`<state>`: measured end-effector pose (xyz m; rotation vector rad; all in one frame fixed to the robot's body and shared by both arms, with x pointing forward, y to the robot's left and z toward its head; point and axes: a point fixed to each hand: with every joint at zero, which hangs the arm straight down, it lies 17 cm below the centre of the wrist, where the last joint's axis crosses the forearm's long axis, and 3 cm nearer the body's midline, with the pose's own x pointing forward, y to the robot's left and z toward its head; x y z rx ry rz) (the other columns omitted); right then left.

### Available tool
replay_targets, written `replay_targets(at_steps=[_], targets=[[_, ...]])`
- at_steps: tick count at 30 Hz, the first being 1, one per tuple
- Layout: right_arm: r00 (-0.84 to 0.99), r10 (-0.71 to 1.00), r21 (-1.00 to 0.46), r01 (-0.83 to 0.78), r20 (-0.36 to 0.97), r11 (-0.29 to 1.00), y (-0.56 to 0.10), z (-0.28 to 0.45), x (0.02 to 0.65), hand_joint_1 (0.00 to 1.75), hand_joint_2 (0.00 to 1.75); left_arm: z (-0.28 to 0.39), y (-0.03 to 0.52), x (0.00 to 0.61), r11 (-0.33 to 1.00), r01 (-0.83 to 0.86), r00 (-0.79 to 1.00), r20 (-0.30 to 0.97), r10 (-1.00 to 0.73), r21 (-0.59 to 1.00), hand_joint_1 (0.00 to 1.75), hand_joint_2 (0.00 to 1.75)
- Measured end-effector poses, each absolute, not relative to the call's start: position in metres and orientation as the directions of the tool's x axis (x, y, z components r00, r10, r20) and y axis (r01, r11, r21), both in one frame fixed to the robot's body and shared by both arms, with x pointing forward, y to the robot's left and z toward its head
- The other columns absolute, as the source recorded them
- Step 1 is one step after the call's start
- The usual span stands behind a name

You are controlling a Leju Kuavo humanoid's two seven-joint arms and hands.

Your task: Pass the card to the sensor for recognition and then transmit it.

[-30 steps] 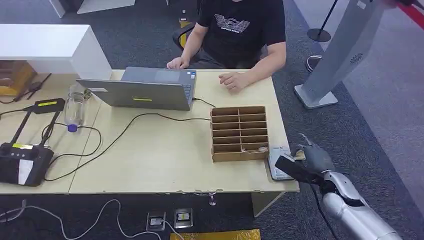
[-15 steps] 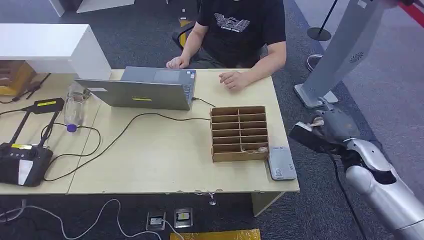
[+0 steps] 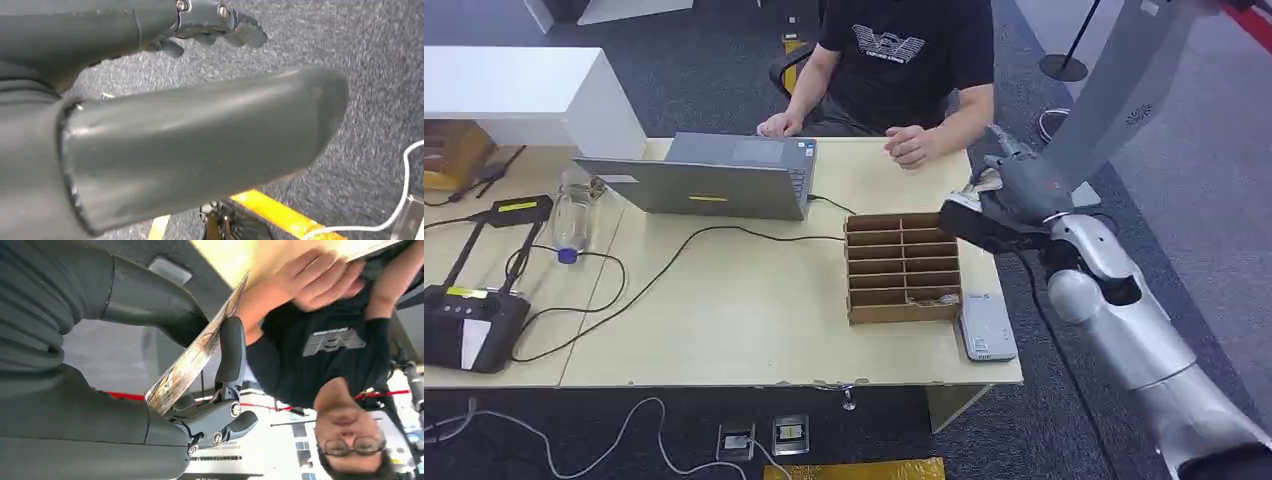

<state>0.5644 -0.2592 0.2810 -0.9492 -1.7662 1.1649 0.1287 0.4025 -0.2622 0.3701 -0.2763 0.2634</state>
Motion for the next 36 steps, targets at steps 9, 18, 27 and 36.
replay_targets(at_steps=[9, 18, 27, 36], targets=[[-0.409, 0.877, -0.947, 0.080, 0.254, 0.312, -0.206, 0.254, 0.581, 1.75, 1.75, -0.263, 0.399, 0.129, 0.904, -0.291, 0.931, 0.310, 0.193, 0.312, 0.00, 0.00], [-0.385, 0.891, -0.957, 0.060, 0.239, 0.282, -0.198, 0.239, 0.591, 1.75, 1.75, -0.263, 0.397, 0.128, 0.906, -0.289, 0.932, 0.308, 0.191, 0.310, 0.00, 0.00], [-0.344, 0.915, -0.966, 0.070, 0.212, 0.251, -0.214, 0.231, 0.602, 1.68, 1.75, -0.264, 0.396, 0.129, 0.914, -0.275, 0.934, 0.308, 0.181, 0.299, 0.00, 0.00], [-0.358, 0.925, -0.964, 0.173, 0.129, 0.202, -0.220, 0.239, 0.603, 0.00, 0.00, -0.263, 0.398, 0.130, 0.915, -0.267, 0.936, 0.308, 0.171, 0.302, 0.00, 0.00]])
